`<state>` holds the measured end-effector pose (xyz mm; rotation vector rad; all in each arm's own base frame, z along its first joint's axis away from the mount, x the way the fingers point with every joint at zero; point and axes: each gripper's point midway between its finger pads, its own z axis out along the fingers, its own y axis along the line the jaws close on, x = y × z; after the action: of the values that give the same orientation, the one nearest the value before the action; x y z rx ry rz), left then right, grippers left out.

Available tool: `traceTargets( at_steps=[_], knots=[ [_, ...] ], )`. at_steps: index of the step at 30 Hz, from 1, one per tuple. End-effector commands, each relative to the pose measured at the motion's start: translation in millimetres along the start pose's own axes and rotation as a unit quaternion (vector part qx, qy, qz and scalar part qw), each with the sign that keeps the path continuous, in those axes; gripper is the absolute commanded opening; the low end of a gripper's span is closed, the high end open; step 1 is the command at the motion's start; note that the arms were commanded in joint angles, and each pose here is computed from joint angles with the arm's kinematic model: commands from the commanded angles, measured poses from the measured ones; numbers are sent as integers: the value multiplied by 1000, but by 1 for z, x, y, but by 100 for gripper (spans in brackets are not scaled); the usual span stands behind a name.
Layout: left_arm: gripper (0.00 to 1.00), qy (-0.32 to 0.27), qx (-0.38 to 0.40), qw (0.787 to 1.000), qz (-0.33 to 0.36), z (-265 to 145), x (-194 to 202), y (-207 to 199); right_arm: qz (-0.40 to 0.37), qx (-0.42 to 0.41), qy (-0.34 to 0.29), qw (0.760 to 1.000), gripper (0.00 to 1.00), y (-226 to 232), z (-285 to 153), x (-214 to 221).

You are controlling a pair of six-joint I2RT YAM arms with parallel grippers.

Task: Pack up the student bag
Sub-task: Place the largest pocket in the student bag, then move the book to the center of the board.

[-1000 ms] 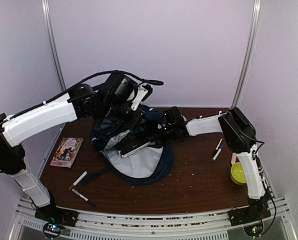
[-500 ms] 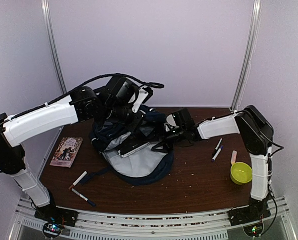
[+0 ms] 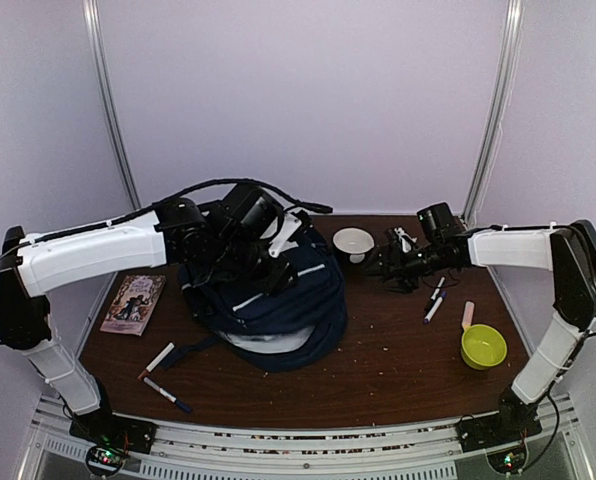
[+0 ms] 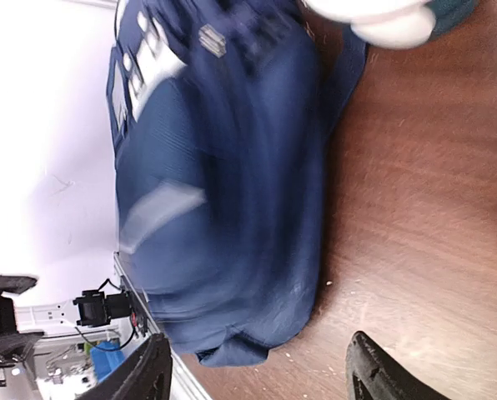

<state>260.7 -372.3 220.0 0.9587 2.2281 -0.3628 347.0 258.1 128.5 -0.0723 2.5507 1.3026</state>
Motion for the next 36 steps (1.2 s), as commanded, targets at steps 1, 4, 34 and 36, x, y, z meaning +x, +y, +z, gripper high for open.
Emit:
traceTargets(
  at_steps=[1, 4, 34, 36],
  knots=[
    [61, -45, 13, 999, -27, -32, -12, 3, -69, -2, -49, 996, 71, 17, -28, -14],
    [66, -48, -32, 997, -54, -52, 0, 40, -104, -13, -72, 992, 71, 32, -39, -19],
    [94, 99, -231, 838, -485, -44, 259, 397, -362, -81, 94, 924, 71, 138, 37, 102],
    [95, 97, -218, 837, -492, -39, 264, 407, -361, -84, 100, 923, 71, 138, 39, 104]
  ],
)
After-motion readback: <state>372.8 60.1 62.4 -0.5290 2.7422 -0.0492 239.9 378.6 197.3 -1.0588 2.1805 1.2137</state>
